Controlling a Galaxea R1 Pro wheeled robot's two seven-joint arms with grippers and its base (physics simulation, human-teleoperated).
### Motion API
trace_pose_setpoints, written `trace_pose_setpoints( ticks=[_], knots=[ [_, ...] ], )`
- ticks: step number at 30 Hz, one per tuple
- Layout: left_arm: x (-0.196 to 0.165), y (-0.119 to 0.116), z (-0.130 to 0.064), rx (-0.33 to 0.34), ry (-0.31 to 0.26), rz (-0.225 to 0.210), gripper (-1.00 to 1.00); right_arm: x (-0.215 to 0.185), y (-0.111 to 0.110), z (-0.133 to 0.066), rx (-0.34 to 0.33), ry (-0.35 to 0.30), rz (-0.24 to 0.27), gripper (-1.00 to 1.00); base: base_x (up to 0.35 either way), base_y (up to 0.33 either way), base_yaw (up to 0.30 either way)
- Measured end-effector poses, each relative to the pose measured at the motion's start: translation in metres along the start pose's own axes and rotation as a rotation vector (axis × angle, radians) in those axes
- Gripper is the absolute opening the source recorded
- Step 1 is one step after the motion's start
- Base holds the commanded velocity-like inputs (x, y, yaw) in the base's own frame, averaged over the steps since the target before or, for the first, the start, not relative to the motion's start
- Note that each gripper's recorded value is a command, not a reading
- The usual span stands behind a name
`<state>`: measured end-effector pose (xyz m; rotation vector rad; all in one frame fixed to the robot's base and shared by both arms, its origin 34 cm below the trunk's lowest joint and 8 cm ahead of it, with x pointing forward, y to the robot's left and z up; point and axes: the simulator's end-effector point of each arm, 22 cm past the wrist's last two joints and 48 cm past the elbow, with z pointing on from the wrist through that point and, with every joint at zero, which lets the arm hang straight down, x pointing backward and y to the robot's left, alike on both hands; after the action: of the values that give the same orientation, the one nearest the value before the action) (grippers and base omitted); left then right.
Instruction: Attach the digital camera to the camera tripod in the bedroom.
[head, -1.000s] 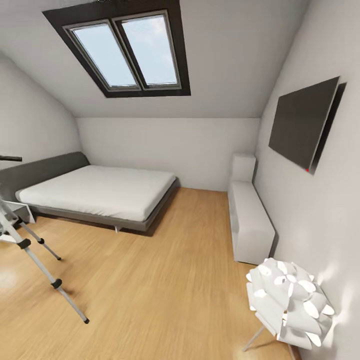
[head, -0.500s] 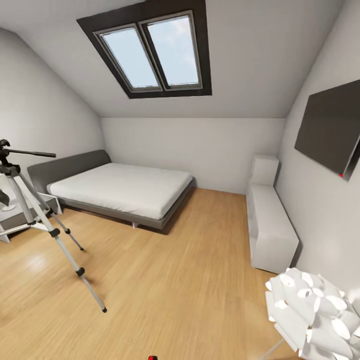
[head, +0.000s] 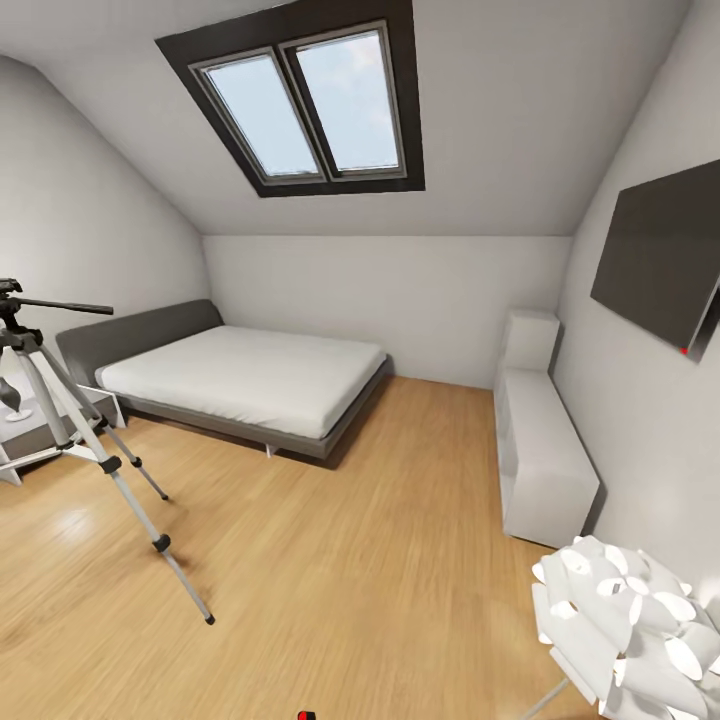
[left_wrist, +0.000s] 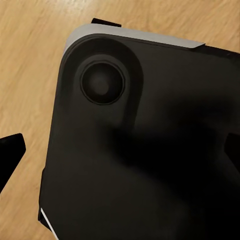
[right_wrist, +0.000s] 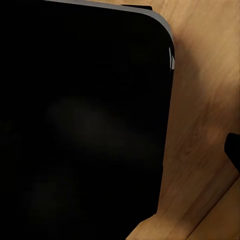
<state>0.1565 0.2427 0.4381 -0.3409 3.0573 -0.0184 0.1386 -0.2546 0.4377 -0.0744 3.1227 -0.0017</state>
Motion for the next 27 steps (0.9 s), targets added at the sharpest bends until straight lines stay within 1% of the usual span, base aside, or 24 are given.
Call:
trace_pose_setpoints(
  ticks=[17,27],
  knots=[
    [-0.0003,-0.0003,0.0000,0.000,-0.001,0.000,1.00,-0.0004,0.0000,0.0000,0.000,-0.001,0.002,1.00,0.000,0.000,-0.002],
    [-0.0003,-0.0001,0.0000,0.000,-0.001,0.000,1.00,-0.0004,0.0008,0.0000,-0.001,-0.002,0.013,1.00,0.000,0.000,-0.151]
  ],
)
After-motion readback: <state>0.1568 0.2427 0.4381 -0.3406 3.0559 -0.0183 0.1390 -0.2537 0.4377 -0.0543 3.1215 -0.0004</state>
